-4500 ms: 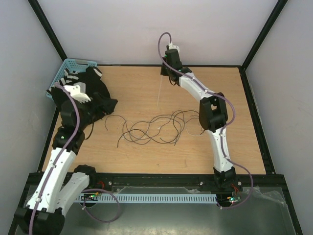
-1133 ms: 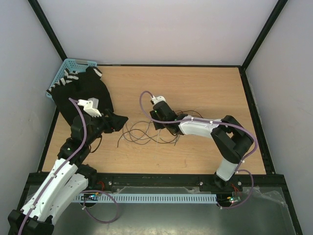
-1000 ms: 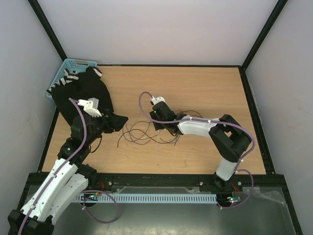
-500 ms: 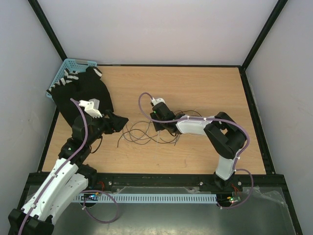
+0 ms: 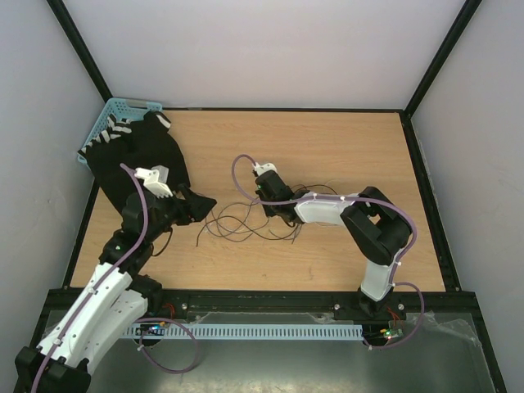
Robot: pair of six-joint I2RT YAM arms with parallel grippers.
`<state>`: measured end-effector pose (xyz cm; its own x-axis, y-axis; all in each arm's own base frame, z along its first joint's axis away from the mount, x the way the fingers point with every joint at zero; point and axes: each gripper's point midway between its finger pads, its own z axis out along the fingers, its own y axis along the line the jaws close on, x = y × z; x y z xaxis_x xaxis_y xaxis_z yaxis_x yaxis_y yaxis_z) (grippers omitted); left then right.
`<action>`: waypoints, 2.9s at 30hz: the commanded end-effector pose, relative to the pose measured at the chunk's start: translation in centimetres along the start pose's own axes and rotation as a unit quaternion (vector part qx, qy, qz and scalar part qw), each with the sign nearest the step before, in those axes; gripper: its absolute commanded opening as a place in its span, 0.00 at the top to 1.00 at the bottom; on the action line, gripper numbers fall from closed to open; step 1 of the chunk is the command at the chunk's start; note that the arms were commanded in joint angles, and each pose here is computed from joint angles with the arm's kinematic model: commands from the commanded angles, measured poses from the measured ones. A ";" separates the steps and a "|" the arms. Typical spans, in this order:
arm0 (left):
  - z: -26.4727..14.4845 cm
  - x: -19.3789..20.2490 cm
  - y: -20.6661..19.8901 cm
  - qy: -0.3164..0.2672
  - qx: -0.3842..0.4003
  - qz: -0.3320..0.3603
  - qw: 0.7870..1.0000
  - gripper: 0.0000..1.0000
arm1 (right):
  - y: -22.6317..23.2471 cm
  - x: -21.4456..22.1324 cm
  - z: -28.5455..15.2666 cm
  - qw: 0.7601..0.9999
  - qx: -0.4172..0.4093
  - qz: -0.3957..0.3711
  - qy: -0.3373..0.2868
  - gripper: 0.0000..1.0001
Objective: Zip-tie the wires
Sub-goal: Pick up the ribbon at the center of the board.
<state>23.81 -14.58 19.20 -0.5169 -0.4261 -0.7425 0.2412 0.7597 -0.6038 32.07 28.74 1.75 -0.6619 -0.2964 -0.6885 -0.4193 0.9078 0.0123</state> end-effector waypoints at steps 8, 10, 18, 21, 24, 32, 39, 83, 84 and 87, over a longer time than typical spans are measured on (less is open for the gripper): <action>-0.4 -2.3 -4.6 0.012 0.076 -0.004 0.997 0.23 | 0.1 -5.4 -5.6 0.995 -0.033 -0.002 -0.094 1.00; -0.5 -2.7 -4.9 0.005 0.080 -0.010 0.997 0.23 | 0.7 -6.9 -7.6 0.989 -0.064 0.006 -0.134 1.00; 0.3 -4.6 -7.0 -0.006 0.105 -0.066 0.992 0.28 | 2.4 -9.5 -14.6 0.961 -0.114 -0.012 -0.252 1.00; 1.0 -4.9 -8.0 -0.008 0.115 -0.089 0.989 0.30 | 2.9 -9.9 -16.1 0.954 -0.089 -0.040 -0.284 1.00; 1.7 -4.9 -8.8 -0.011 0.118 -0.101 0.988 0.31 | 3.6 -10.1 -17.2 0.946 -0.075 -0.062 -0.308 1.00; 3.9 -2.8 -10.0 0.019 0.104 -0.126 0.986 0.32 | 4.8 -9.7 -18.2 0.935 -0.044 -0.114 -0.333 1.00; 5.6 -0.9 -9.9 0.045 0.084 -0.145 0.985 0.33 | 5.3 -9.3 -18.2 0.931 -0.051 -0.127 -0.338 1.00; 7.1 -0.9 -14.9 0.045 0.151 0.000 0.988 1.00 | 4.4 -7.2 -22.5 0.912 -0.130 -0.101 -0.375 0.31; 6.8 -1.0 -15.3 0.048 0.165 0.011 0.985 1.00 | 4.3 -7.0 -22.9 0.911 -0.143 -0.096 -0.375 0.26; 5.6 -1.2 -16.7 0.062 0.216 0.047 0.973 1.00 | 4.4 -6.4 -24.2 0.902 -0.209 -0.079 -0.370 0.11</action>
<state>26.37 -28.90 23.95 -0.6408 -0.3518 -0.6824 0.4068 0.5982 -0.6904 21.25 27.64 22.60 0.0091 -0.0924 -0.9957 -0.6782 0.7311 -0.0740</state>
